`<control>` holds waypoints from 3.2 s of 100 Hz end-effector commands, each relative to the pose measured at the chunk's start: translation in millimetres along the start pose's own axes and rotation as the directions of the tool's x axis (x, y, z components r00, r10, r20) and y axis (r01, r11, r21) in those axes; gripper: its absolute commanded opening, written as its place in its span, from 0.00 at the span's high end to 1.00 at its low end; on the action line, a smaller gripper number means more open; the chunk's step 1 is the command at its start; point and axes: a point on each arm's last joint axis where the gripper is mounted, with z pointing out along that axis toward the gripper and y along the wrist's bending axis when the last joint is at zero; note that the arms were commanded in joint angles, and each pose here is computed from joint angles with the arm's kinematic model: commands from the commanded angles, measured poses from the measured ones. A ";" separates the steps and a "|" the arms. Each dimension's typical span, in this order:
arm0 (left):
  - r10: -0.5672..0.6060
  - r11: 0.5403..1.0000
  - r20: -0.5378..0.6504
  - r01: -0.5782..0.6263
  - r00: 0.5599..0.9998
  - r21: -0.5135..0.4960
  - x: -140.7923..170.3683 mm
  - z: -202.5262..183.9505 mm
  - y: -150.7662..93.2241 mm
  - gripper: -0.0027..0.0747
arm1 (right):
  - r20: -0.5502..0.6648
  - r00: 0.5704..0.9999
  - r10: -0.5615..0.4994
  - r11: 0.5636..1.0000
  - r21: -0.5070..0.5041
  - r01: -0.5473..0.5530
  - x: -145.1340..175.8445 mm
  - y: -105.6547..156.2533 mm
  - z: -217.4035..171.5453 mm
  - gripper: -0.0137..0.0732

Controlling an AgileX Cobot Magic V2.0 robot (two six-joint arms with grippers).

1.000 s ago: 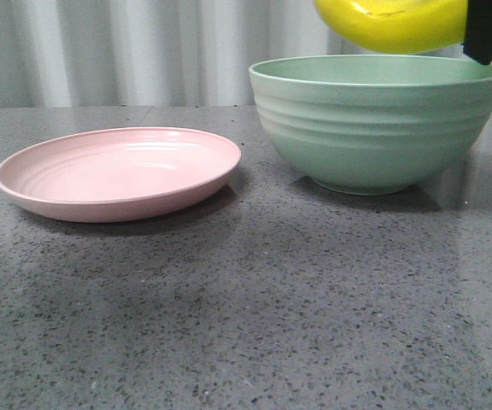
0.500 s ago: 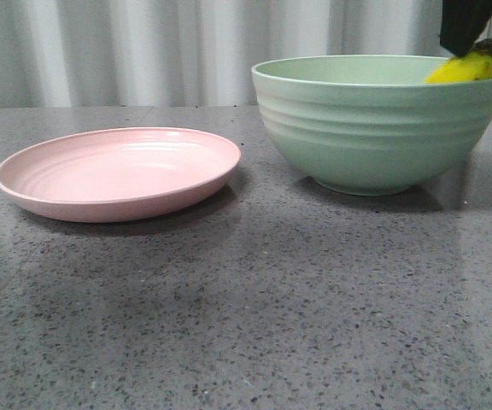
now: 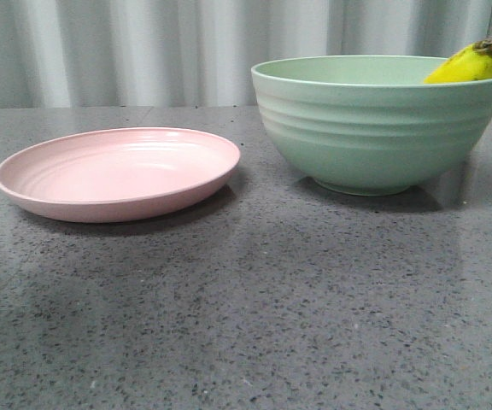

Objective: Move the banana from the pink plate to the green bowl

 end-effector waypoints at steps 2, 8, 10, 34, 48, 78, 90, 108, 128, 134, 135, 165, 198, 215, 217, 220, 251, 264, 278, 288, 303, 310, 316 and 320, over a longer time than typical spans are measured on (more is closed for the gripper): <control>-0.012 0.998 0.238 0.025 0.971 -0.052 -7.4 -30.0 -6.8 0.99 | 0.214 0.977 0.015 1.000 0.006 -0.016 6.5 -5.8 -35.7 0.93; -0.007 0.997 0.302 0.031 0.953 -0.075 0.5 -38.9 -9.8 0.99 | 0.283 0.959 0.017 1.000 0.002 -0.019 19.6 -6.3 -46.9 0.93; -0.005 0.996 0.320 0.033 0.947 -0.081 3.8 -41.5 -10.8 0.99 | 0.307 0.952 0.018 1.000 0.001 -0.019 24.7 -6.6 -51.1 0.93; 0.009 0.987 0.471 0.067 0.882 -0.145 56.8 -54.0 -21.0 0.99 | 0.546 0.837 0.023 1.000 -0.008 -0.023 87.8 -5.7 -79.4 0.93; 0.016 0.979 0.547 0.098 0.837 -0.177 94.3 -50.8 -24.5 0.99 | 0.623 0.782 0.025 1.000 -0.011 -0.023 123.7 -3.4 -80.9 0.93; 0.029 0.971 0.621 0.125 0.783 -0.204 162.5 -37.9 -32.4 0.99 | 0.727 0.686 0.015 0.999 0.011 -0.034 184.8 -2.3 -86.1 0.93; 0.024 0.972 0.636 0.130 0.771 -0.194 176.2 -36.4 -35.5 0.99 | 0.760 0.650 0.020 0.999 0.011 -0.043 198.7 -2.7 -91.6 0.93; 0.014 0.972 0.615 0.132 0.788 -0.192 184.4 -27.5 -34.7 0.99 | 0.767 0.642 0.023 0.999 0.007 -0.044 199.2 -2.5 -92.7 0.93; 0.003 0.973 0.591 0.135 0.807 -0.189 190.5 -19.4 -33.6 0.99 | 0.765 0.643 0.024 0.999 0.007 -0.045 199.4 -2.5 -92.5 0.93; 0.003 0.973 0.591 0.135 0.807 -0.189 190.5 -19.3 -33.6 0.99 | 0.765 0.643 0.024 0.999 0.007 -0.045 199.4 -2.5 -92.5 0.93; 0.003 0.973 0.591 0.135 0.807 -0.189 190.5 -19.3 -33.6 0.99 | 0.765 0.643 0.024 0.999 0.007 -0.045 199.4 -2.5 -92.5 0.93; 0.237 0.895 0.543 0.036 0.806 -0.444 201.9 -9.0 -19.7 0.99 | 0.765 0.643 0.024 0.999 0.007 -0.045 199.4 -2.5 -92.5 0.93; 0.172 0.724 0.757 0.440 0.631 -0.532 242.3 1.0 -3.2 0.99 | 0.765 0.643 0.024 0.999 0.007 -0.045 199.4 -2.5 -92.5 0.93; 0.178 0.595 0.714 0.504 0.677 -0.626 259.5 5.4 1.7 0.99 | 0.765 0.643 0.024 0.999 0.007 -0.045 199.4 -2.5 -92.5 0.93; 0.181 0.581 0.710 0.508 0.681 -0.635 261.1 5.6 1.9 0.99 | 0.765 0.643 0.024 0.999 0.007 -0.045 199.4 -2.5 -92.5 0.93; 0.174 0.562 0.713 0.526 0.679 -0.639 264.7 7.1 2.7 0.99 | 0.765 0.643 0.024 0.999 0.007 -0.045 199.4 -2.5 -92.5 0.93; -0.169 0.481 0.600 0.597 0.782 -0.642 294.5 28.2 5.9 0.99 | 0.765 0.643 0.024 0.999 0.007 -0.045 199.4 -2.5 -92.5 0.93; -0.167 0.482 0.598 0.594 0.784 -0.644 294.5 28.2 5.8 0.99 | 0.765 0.643 0.024 0.999 0.007 -0.045 199.4 -2.5 -92.5 0.93; -0.164 0.482 0.600 0.594 0.783 -0.644 293.8 27.7 5.9 0.99 | 0.765 0.643 0.024 0.999 0.007 -0.045 199.4 -2.5 -92.5 0.93; -0.164 0.482 0.600 0.594 0.783 -0.644 293.8 27.7 5.9 0.99 | 0.765 0.643 0.024 0.999 0.007 -0.045 199.4 -2.5 -92.5 0.93; -0.164 0.482 0.600 0.594 0.783 -0.644 293.8 27.7 5.9 0.99 | 0.765 0.643 0.024 0.999 0.007 -0.045 199.4 -2.5 -92.5 0.93; -0.164 0.482 0.600 0.594 0.783 -0.644 293.8 27.7 5.9 0.99 | 0.765 0.643 0.024 0.999 0.007 -0.045 199.4 -2.5 -92.5 0.93; -0.164 0.482 0.600 0.594 0.783 -0.644 293.8 27.7 5.9 0.99 | 0.765 0.643 0.024 0.999 0.007 -0.045 199.4 -2.5 -92.5 0.93; -0.164 0.482 0.600 0.594 0.783 -0.644 293.8 27.7 5.9 0.99 | 0.765 0.643 0.024 0.999 0.007 -0.045 199.4 -2.5 -92.5 0.93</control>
